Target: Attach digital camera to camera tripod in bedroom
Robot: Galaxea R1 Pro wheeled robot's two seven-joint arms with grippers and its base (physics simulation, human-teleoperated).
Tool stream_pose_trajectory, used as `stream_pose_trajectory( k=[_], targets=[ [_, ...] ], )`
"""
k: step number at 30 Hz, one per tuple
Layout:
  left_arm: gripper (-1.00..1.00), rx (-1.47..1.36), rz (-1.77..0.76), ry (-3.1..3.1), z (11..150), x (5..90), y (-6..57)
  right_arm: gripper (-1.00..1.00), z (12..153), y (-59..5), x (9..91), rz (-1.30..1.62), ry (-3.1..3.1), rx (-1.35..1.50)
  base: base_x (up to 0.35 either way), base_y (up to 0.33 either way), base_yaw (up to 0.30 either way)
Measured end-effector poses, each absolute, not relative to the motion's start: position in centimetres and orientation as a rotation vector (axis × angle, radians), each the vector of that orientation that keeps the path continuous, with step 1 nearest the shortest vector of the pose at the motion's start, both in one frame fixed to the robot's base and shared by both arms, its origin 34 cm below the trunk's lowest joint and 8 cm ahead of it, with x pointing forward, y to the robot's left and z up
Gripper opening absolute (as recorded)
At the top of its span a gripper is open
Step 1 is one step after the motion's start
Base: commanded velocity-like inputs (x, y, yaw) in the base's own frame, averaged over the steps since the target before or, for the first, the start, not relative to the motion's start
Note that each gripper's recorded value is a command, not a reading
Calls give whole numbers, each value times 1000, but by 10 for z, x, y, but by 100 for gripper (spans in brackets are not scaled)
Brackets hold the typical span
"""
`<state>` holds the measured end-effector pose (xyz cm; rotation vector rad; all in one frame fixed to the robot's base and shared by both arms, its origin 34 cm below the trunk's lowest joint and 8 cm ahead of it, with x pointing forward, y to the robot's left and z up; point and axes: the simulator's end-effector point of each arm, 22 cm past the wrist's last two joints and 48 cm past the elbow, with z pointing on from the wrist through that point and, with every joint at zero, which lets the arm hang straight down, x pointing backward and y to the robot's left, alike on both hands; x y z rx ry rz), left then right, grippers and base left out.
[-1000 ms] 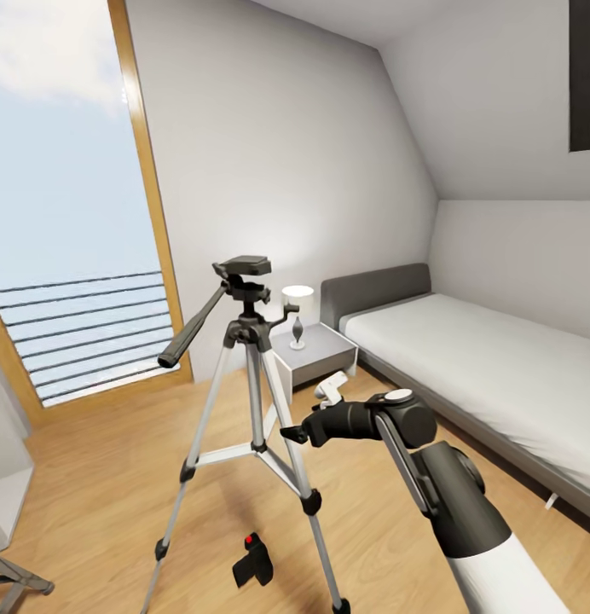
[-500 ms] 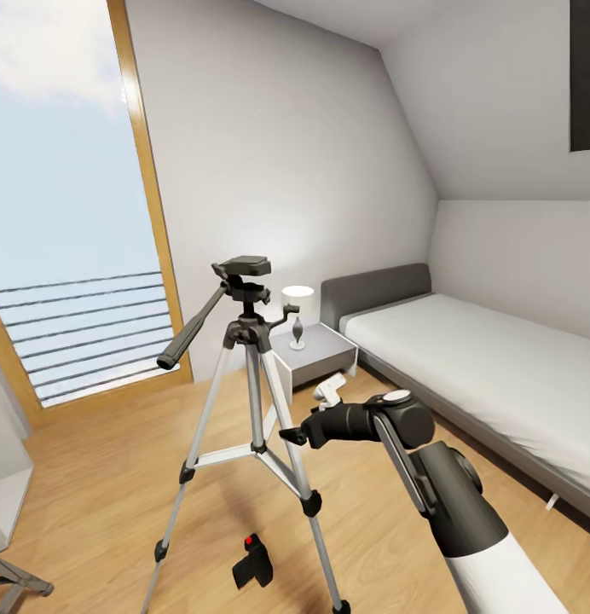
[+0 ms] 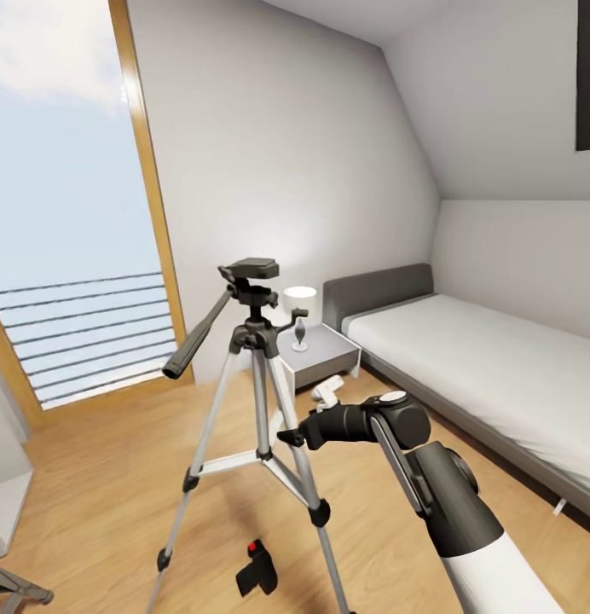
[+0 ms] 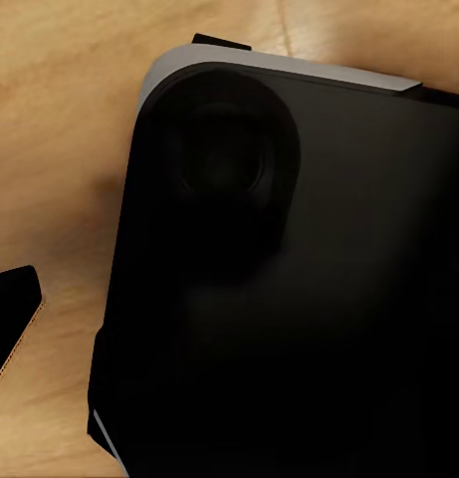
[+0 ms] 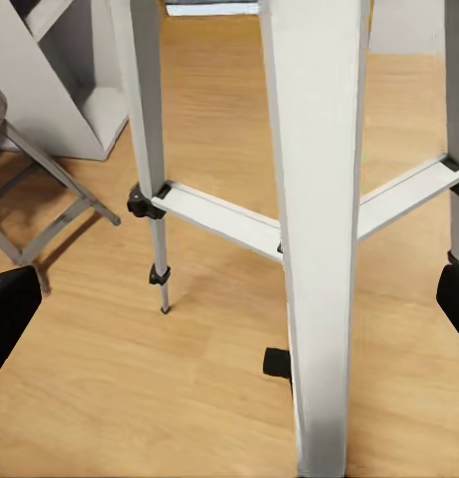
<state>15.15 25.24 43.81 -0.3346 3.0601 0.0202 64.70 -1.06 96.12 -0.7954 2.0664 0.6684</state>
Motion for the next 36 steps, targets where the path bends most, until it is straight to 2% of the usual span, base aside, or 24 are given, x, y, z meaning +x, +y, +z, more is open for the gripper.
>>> stream_pose_trajectory(
  k=[36],
  targets=[
    [100, -334, 22, 3060, 438, 152, 253, 100, 936, -25, 659, 607, 2139, -744, 13, 11, 0]
  ],
)
